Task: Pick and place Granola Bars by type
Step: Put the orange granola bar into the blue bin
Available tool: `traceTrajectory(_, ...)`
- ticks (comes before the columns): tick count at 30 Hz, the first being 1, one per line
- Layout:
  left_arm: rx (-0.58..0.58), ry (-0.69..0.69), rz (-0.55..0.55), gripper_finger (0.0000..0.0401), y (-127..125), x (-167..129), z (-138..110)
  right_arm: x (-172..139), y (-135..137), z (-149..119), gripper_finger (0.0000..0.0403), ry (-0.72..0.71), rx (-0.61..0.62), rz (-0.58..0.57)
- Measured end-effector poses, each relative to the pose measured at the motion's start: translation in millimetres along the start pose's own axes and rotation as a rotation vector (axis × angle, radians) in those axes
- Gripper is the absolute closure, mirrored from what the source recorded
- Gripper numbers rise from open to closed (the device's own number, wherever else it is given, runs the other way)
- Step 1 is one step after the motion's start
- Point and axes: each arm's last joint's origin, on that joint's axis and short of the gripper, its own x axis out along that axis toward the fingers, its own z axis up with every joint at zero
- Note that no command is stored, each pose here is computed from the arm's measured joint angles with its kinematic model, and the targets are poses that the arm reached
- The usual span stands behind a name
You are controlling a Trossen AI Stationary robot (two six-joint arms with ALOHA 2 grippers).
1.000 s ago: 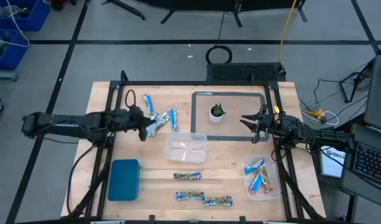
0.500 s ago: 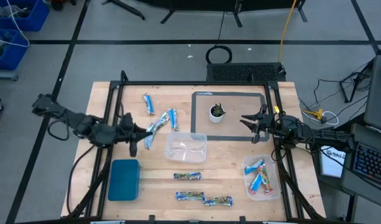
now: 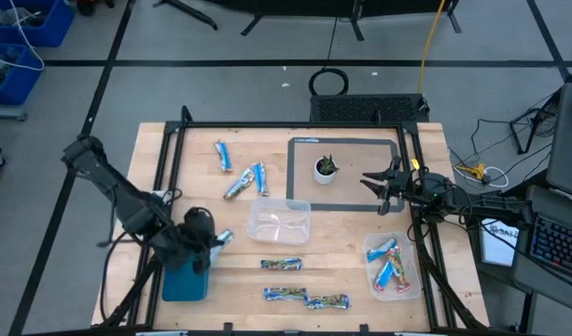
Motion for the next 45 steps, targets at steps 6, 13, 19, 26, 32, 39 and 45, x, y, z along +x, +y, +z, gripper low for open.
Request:
traceTrajectory(6,-0.158,0.054,-0.024,0.0397,-7.6,-2.6,-13.5,0.0,0.0,0.0,0.0321,0.000,0.000,0.000)
traceTrajectory(13,-0.279,0.150,0.017,0.0397,-4.8,-8.4,-26.5,0.0,0.0,0.0,0.0321,0.000,0.000,0.000)
traceTrajectory(19,-0.328,0.214,0.094,0.0397,2.5,-10.6,-32.3,0.0,0.0,0.0,0.0321,0.000,0.000,0.000)
traceTrajectory(26,-0.427,0.329,0.138,0.0397,-1.0,-3.9,-39.5,0.0,0.0,0.0,0.0321,0.000,0.000,0.000)
traceTrajectory(32,-0.515,0.404,0.208,0.0397,-5.5,6.4,-47.9,0.0,0.0,0.0,0.0321,0.000,0.000,0.000)
traceTrajectory(39,-0.619,0.516,0.319,0.0397,-6.9,14.2,-57.6,0.0,0.0,0.0,0.0321,0.000,0.000,0.000)
traceTrajectory(45,-0.643,0.512,0.360,0.0397,-7.1,18.0,-60.3,0.0,0.0,0.0,0.0321,0.000,0.000,0.000)
